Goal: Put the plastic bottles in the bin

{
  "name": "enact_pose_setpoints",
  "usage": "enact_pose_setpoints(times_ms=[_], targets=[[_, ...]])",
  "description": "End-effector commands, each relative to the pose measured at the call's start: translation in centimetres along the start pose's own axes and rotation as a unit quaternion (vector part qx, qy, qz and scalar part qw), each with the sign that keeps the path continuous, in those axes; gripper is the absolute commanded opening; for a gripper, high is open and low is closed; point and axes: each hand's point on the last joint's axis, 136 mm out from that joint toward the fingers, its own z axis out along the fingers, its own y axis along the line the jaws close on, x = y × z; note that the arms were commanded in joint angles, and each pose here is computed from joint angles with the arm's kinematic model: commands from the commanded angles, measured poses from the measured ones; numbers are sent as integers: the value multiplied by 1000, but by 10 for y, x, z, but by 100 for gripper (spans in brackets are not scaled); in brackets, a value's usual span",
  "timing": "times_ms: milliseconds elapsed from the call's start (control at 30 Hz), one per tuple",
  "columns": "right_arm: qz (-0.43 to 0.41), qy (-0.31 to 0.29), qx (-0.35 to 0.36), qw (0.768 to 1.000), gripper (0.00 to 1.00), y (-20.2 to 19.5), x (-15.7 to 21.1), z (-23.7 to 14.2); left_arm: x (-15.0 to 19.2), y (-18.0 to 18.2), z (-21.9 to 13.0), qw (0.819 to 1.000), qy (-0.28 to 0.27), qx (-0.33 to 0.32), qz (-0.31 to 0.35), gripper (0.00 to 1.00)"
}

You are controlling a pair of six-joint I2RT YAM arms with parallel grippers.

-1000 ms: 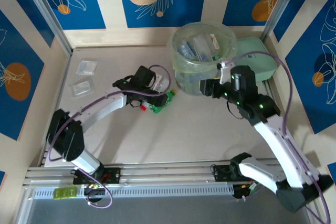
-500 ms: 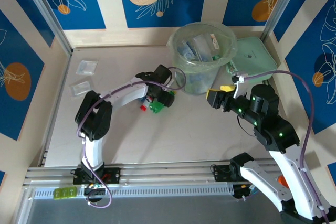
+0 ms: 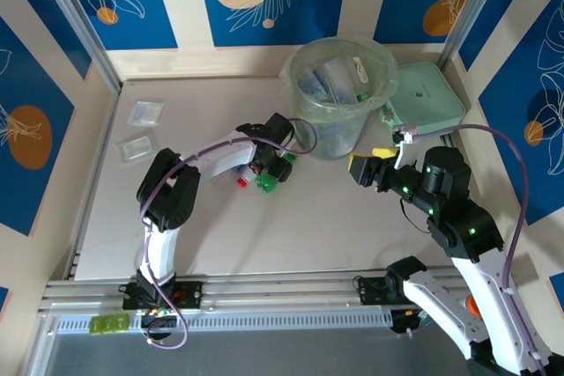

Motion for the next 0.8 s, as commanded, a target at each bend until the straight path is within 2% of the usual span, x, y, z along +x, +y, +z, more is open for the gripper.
enact_pose_setpoints(times_ms=[0,133,333,533,767], targets=[[10,0,-13,1000,73,4,-1,0,19,-6,18,999,32,7,5,56],[18,3,-20,1000,73,6,-2,1,23,-9,22,999,35,16,0,62],[34,7,-25,999,73,7,-2,3,24,-11,22,999,29,19,1,62],[39,3,-27,999,72,9,-7,0,22,-13,14,1000,20,24,-1,48],[40,2,-24,999,72,9,-10,1,19,-16,-10,999,-7,35,-12,48]])
